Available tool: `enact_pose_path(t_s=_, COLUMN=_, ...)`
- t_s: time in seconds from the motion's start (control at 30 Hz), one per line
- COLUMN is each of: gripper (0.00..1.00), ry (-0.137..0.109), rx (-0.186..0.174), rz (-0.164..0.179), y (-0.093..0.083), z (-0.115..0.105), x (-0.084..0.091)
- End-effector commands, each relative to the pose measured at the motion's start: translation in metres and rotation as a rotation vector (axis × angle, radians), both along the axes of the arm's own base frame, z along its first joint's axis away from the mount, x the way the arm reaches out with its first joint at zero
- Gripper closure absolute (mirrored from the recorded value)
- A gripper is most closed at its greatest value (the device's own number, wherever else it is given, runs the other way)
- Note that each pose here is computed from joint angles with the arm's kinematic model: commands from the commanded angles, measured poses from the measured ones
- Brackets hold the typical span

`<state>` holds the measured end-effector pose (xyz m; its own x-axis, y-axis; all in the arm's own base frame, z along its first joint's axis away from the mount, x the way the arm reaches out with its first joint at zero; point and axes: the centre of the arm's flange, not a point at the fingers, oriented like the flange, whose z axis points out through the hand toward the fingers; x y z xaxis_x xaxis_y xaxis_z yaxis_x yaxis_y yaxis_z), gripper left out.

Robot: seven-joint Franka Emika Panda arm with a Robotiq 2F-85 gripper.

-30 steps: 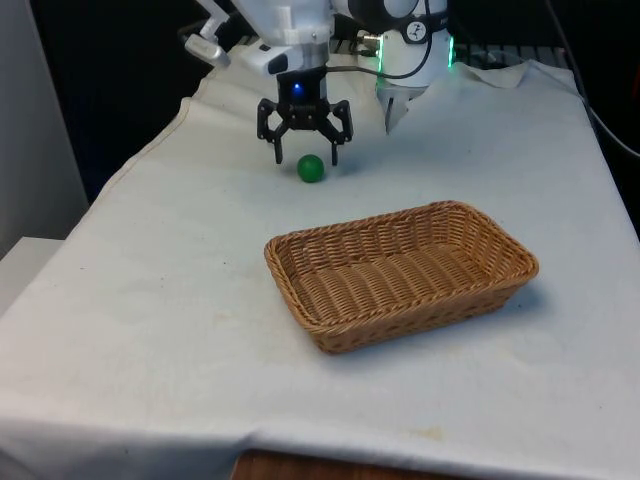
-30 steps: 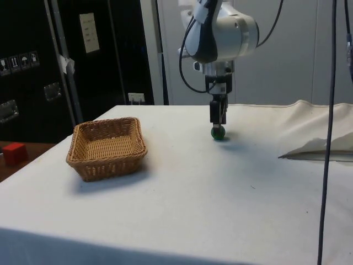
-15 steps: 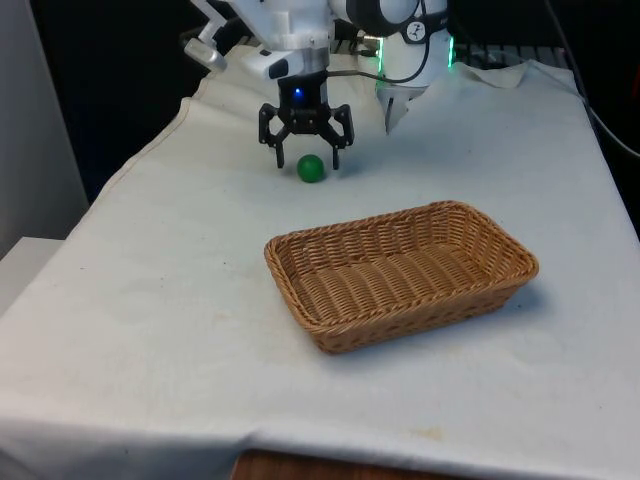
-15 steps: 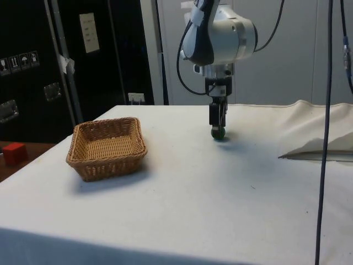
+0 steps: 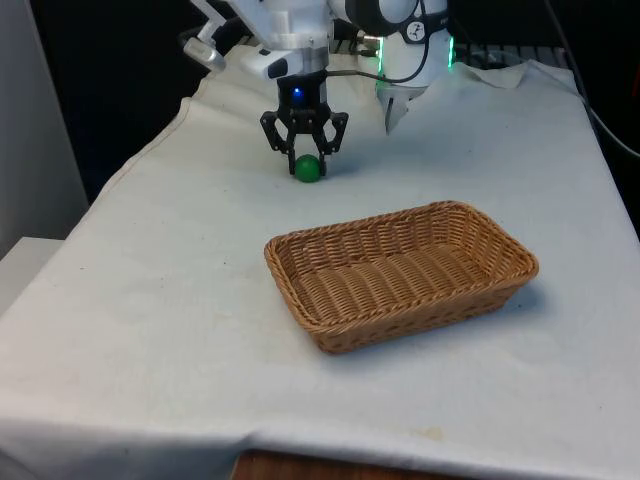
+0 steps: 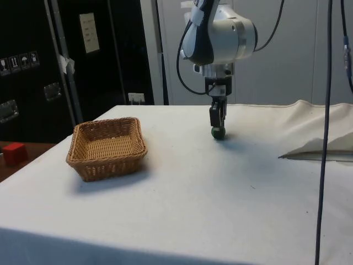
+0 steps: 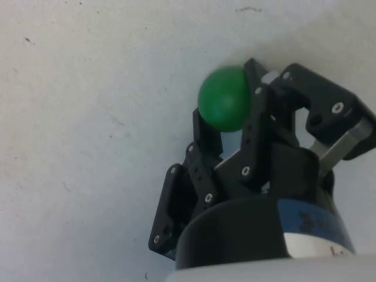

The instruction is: Pick up the ball and place it into the basket.

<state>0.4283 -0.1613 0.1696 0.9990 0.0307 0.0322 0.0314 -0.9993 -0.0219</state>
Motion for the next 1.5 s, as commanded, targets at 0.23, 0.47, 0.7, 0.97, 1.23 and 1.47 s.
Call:
enact_pose_path(t_s=0.23, gripper=0.97, ry=-0.006, rx=0.003, rz=0.001, y=0.0, z=0.002, x=0.0)
enact_pose_path(t_s=0.47, gripper=0.97, ry=-0.022, rx=0.01, rz=-0.009, y=0.002, z=0.014, x=0.002)
enact_pose_path(t_s=0.7, gripper=0.97, ry=-0.052, rx=0.03, rz=-0.011, y=0.007, z=0.024, x=0.006)
enact_pose_path(t_s=0.97, gripper=0.97, ry=-0.067, rx=0.031, rz=-0.013, y=0.015, z=0.037, x=0.008)
enact_pose_path(t_s=1.23, gripper=0.97, ry=-0.086, rx=0.03, rz=-0.004, y=0.03, z=0.05, x=0.015)
enact_pose_path(t_s=1.47, gripper=0.97, ry=-0.1, rx=0.024, rz=0.005, y=0.043, z=0.06, x=0.022)
